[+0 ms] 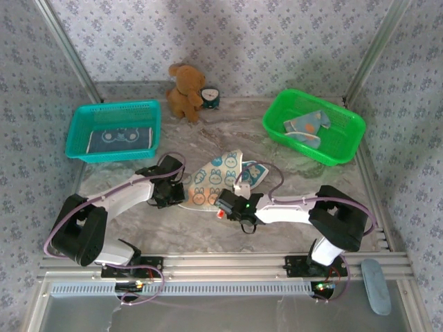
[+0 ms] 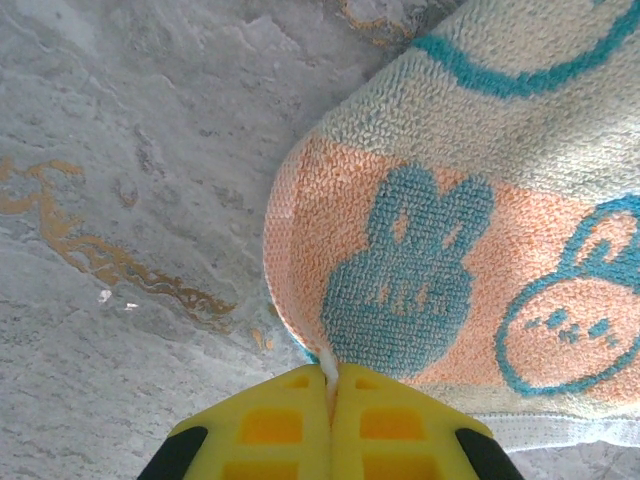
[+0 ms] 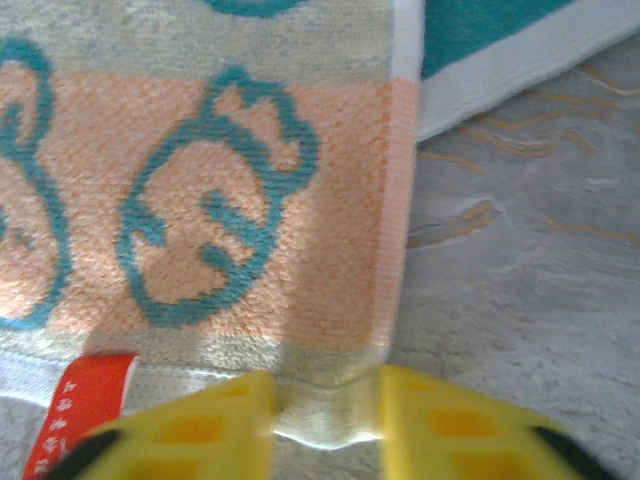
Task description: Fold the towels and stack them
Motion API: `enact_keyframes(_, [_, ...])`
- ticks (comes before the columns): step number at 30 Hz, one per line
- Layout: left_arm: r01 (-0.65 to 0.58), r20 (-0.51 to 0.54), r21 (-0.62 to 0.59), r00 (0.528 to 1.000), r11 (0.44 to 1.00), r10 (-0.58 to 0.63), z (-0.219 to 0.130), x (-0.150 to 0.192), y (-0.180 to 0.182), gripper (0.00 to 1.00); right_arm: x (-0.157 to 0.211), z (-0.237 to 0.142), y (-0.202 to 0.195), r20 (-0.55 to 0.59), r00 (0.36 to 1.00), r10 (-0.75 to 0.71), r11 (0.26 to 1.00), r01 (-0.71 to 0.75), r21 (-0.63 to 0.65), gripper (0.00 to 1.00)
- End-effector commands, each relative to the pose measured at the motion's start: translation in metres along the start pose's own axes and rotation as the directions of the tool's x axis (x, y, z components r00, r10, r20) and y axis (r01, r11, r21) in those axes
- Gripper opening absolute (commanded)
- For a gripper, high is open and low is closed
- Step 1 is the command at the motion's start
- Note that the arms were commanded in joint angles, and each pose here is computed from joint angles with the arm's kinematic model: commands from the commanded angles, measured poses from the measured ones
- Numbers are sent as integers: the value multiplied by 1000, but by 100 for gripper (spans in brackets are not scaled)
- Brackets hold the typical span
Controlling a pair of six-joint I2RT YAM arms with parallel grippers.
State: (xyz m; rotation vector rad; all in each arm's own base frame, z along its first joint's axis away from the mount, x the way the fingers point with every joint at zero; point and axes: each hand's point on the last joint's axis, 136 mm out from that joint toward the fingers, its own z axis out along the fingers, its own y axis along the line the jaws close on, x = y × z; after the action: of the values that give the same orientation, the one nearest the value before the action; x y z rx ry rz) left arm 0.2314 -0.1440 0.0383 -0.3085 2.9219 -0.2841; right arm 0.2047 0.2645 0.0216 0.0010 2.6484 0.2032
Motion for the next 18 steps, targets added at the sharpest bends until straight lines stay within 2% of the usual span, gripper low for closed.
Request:
enact_keyframes(1, [2,-12,20,1000,1000,-1,-1,4,-3,0,19,7,-12,-46,999,2,999,0,48,16])
enact_keyframes(6, [2,4,39,1000,999,-2,-8,1,-8,0,4,-8,-8,-8,1000,-18,999,18,34,0])
enact_keyframes(9, [-1,38,60,999,998,-1,-26,-8,-15,0,-18,-30,-3,49,998,-50,999,49,18,0])
enact_keyframes(14, [-14,158,117,987,993,-5,-84,-34,-32,0,-72,-83,7,192,976,-105,994,109,-14,0])
enact_keyframes(18, [-39,291,178,957,983,-14,-142,-61,-50,0,-123,-134,16,334,931,-145,985,168,-41,0])
